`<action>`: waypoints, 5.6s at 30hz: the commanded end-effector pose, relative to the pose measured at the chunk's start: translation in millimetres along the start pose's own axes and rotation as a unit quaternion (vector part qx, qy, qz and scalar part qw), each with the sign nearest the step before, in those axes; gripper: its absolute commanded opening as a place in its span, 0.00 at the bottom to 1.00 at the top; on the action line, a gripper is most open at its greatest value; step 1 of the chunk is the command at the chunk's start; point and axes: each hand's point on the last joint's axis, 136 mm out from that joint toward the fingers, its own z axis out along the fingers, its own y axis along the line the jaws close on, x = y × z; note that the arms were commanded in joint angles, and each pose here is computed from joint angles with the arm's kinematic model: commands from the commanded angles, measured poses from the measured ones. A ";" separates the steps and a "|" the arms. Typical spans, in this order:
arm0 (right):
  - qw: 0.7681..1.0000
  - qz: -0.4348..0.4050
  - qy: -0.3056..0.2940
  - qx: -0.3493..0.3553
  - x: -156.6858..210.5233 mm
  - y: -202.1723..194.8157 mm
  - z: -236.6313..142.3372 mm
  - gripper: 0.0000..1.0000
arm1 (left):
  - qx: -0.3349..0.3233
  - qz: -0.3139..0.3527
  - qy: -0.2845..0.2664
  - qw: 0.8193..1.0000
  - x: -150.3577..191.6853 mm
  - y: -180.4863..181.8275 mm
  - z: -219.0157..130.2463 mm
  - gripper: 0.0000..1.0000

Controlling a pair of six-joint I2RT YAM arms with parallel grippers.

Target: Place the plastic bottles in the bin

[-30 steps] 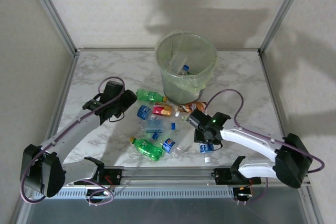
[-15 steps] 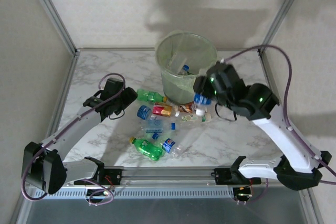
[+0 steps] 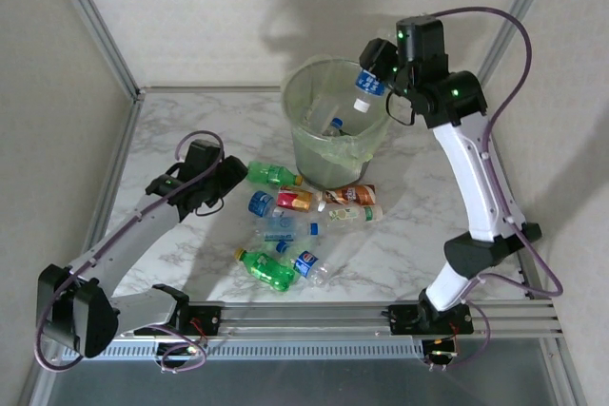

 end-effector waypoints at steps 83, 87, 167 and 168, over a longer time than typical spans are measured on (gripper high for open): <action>0.952 -0.223 0.174 -0.120 254.6 55.8 -72.6 0.87 | -0.144 -0.043 0.063 0.987 48.3 78.1 120.6 0.69; 0.954 -0.217 0.170 -0.121 251.6 56.4 -74.1 0.87 | -0.147 -0.040 0.064 0.986 49.8 81.4 121.3 0.67; 0.902 -0.300 0.270 -0.155 318.2 56.0 -58.2 0.87 | 0.126 0.026 -0.135 0.983 -113.6 -108.2 -114.3 0.99; 0.900 -0.300 0.280 -0.151 328.5 50.3 -55.3 0.87 | 0.118 0.028 -0.127 0.984 -109.3 -102.6 -107.9 0.98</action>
